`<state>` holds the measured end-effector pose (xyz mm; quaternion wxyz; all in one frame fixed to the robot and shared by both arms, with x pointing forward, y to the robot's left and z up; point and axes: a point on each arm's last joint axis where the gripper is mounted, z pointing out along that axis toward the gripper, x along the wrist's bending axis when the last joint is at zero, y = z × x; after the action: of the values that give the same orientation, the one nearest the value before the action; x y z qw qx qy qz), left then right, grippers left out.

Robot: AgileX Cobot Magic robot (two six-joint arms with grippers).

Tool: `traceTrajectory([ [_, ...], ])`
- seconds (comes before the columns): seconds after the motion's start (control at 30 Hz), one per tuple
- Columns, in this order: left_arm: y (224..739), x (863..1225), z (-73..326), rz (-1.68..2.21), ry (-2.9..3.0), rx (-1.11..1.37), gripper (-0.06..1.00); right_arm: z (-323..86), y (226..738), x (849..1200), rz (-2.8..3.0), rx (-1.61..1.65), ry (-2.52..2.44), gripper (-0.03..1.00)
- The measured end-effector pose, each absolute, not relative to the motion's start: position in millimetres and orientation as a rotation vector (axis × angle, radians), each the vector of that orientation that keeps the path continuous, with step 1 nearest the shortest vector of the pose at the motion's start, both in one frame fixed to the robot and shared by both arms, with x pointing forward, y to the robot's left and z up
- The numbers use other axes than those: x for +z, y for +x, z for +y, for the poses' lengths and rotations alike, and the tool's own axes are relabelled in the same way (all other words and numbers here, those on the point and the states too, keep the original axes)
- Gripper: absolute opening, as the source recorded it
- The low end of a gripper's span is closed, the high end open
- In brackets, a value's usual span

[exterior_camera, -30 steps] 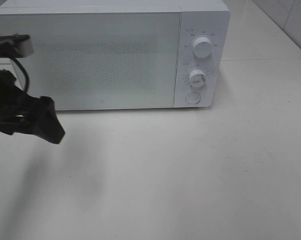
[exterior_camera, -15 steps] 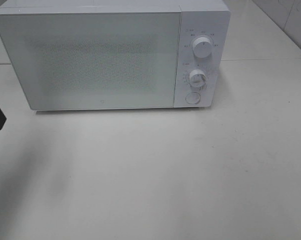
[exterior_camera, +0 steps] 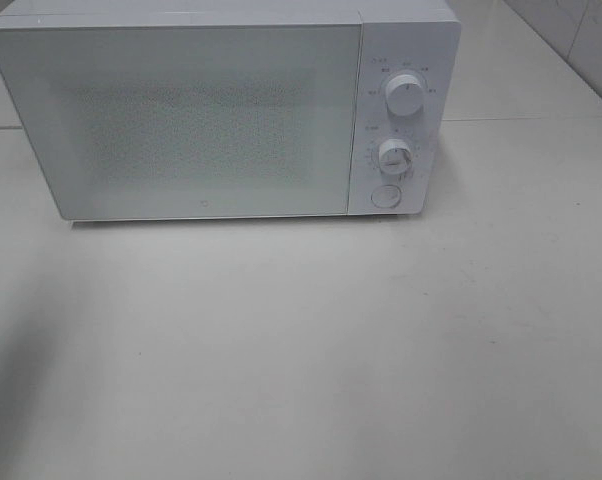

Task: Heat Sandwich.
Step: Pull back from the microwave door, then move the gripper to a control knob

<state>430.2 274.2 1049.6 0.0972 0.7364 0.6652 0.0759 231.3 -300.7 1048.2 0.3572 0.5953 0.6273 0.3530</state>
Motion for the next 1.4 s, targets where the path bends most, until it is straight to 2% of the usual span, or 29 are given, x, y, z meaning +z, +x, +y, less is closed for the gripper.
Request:
traceTrajectory([
  [0.43, 364, 1052, 284, 1.905, 2.116, 0.334, 0.99, -301, 231, 1048, 1.619, 0.911, 1.537, 0.76],
  [0.77, 304, 1049, 292, 1.77, 1.967, 0.516, 0.99, -301, 231, 1048, 1.619, 0.911, 1.537, 0.76],
  [1.07, 269, 1053, 296, 1.602, 1.788, 0.688, 0.99, -301, 231, 1048, 1.619, 0.911, 1.537, 0.76],
  [1.4, 248, 1055, 296, 1.496, 1.684, 0.739, 0.99, -301, 231, 1048, 1.619, 0.911, 1.537, 0.76],
])
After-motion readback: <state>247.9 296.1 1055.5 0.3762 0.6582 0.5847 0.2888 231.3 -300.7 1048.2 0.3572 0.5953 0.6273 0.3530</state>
